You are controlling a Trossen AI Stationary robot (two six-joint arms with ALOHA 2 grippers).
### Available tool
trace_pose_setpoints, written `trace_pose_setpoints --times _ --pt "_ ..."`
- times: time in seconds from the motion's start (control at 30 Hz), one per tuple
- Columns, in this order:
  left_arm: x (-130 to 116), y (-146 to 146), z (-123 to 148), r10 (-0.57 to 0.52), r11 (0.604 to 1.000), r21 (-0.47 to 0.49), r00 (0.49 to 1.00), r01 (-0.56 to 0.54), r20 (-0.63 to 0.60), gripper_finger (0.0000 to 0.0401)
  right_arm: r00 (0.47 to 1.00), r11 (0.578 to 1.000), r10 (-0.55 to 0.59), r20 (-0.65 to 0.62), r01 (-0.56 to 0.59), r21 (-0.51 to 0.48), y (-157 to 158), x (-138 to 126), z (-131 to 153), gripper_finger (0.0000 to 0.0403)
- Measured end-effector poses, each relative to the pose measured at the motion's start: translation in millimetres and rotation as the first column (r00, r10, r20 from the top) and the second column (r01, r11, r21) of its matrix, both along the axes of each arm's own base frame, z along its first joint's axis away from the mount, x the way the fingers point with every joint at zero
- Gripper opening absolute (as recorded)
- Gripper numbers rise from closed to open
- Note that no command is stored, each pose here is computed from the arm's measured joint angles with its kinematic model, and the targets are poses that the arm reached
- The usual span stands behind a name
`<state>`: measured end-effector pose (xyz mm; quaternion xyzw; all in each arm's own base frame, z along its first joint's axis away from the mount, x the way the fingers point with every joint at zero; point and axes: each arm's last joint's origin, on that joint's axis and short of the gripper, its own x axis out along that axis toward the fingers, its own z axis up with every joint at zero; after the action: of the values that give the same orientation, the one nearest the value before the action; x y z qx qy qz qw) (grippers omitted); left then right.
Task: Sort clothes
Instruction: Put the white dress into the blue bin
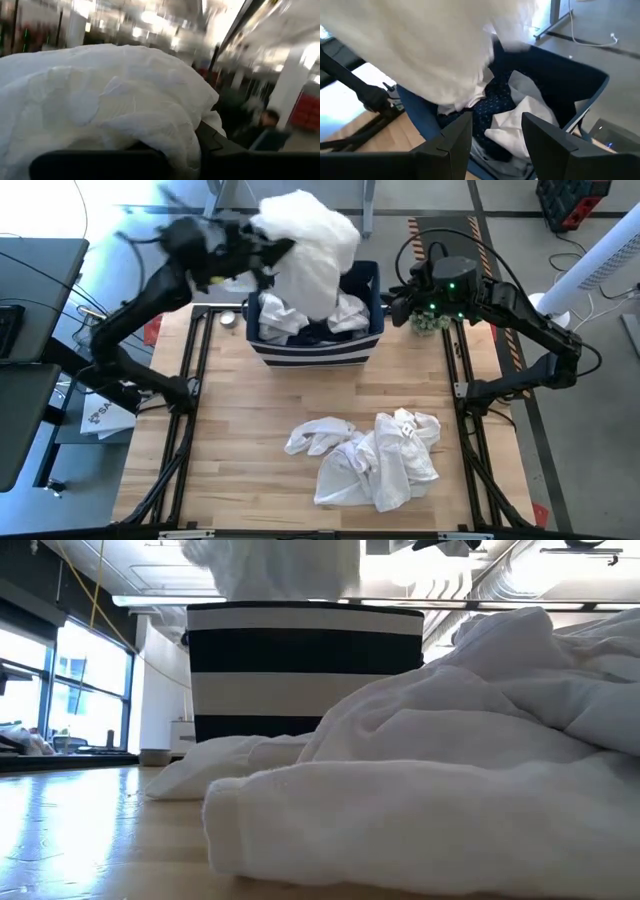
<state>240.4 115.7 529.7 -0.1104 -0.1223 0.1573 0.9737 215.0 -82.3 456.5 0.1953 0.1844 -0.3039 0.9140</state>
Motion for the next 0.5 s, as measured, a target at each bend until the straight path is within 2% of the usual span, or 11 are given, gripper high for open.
trace_pose_setpoints --times 0.1,0.17,0.27,0.33,0.43,0.5 --pt "18.3 26.0 -30.8 0.006 0.996 -0.091 0.982 -0.024 -0.186 0.0034 1.000 0.999 -0.019 0.024 0.018 0.038 0.1 0.1 0.0 0.0169" --pt "28.7 39.4 -59.7 0.001 0.983 -0.172 0.934 -0.066 -0.356 0.0034 0.999 0.998 -0.028 0.038 0.025 0.063 0.4 0.2 0.0 0.0169" --pt "34.2 53.5 -103.8 -0.042 0.940 -0.292 0.787 -0.177 -0.615 0.0036 0.998 0.996 -0.029 0.053 0.025 0.089 3.4 1.3 0.0 0.0169" --pt "34.2 62.8 -129.2 -0.097 0.899 -0.355 0.677 -0.254 -0.730 0.0042 0.998 0.996 -0.017 0.053 0.012 0.090 6.3 2.3 -0.1 0.0169" --pt "38.3 79.9 -165.7 -0.243 0.839 -0.455 0.542 -0.300 -0.805 0.0066 0.998 0.996 -0.024 0.056 0.019 0.091 10.9 4.1 -0.2 0.0169" --pt "42.6 90.4 -183.8 -0.344 0.796 -0.533 0.510 -0.288 -0.788 0.0092 0.998 0.996 -0.040 0.056 0.035 0.083 13.1 4.7 -0.1 0.0169"
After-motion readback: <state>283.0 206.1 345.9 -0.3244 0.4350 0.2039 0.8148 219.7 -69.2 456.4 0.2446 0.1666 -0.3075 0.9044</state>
